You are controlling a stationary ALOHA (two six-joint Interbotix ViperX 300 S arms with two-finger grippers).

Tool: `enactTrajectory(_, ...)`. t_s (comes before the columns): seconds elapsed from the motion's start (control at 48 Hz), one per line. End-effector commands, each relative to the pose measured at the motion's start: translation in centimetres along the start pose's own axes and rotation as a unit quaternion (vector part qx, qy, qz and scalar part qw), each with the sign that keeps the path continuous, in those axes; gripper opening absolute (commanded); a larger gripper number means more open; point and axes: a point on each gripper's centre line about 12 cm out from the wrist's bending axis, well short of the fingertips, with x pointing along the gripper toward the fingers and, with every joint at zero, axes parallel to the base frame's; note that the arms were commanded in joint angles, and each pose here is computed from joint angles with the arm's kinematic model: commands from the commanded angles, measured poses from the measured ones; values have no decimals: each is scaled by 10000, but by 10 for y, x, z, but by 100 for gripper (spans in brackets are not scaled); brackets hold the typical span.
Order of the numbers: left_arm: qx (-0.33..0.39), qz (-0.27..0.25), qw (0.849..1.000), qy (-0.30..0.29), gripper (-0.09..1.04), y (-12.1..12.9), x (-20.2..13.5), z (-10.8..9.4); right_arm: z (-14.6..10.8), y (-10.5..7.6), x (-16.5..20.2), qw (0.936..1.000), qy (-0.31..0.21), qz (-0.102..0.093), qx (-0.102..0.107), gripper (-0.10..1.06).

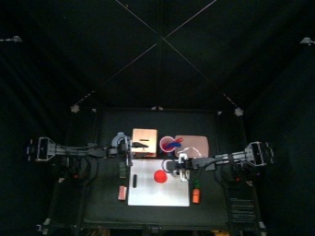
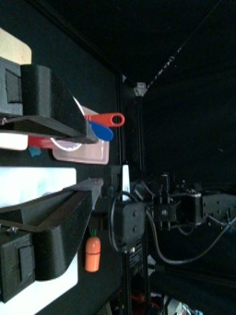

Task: Get the cutter from the drawer then cut the dough then place the extra dough in the bowl
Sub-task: Cut the dough

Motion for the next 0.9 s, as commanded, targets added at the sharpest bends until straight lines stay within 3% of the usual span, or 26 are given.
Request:
enactTrajectory(0.021,-63,42,9999,-69,77,0,1,2,9,0,-8,9998,-197,34,84,71)
enactTrajectory(0.271,-203,141,9996,139,77,1,-7,-11,21,2,-15,9991,-388,97,130,49)
enactTrajectory(0.375,-276,186,9992,209,77,1,-11,-16,35,5,-23,9983,-549,130,121,48)
enactTrajectory(0.521,-282,182,9990,308,77,0,-15,-23,59,21,-32,9967,-774,250,-50,48)
enactTrajectory(0.75,-288,196,9983,463,77,1,-21,-33,82,32,-11,9982,-470,376,-15,48)
enactTrajectory(0.896,-282,208,9981,509,77,1,-24,-36,91,32,-2,9985,-418,347,-27,48)
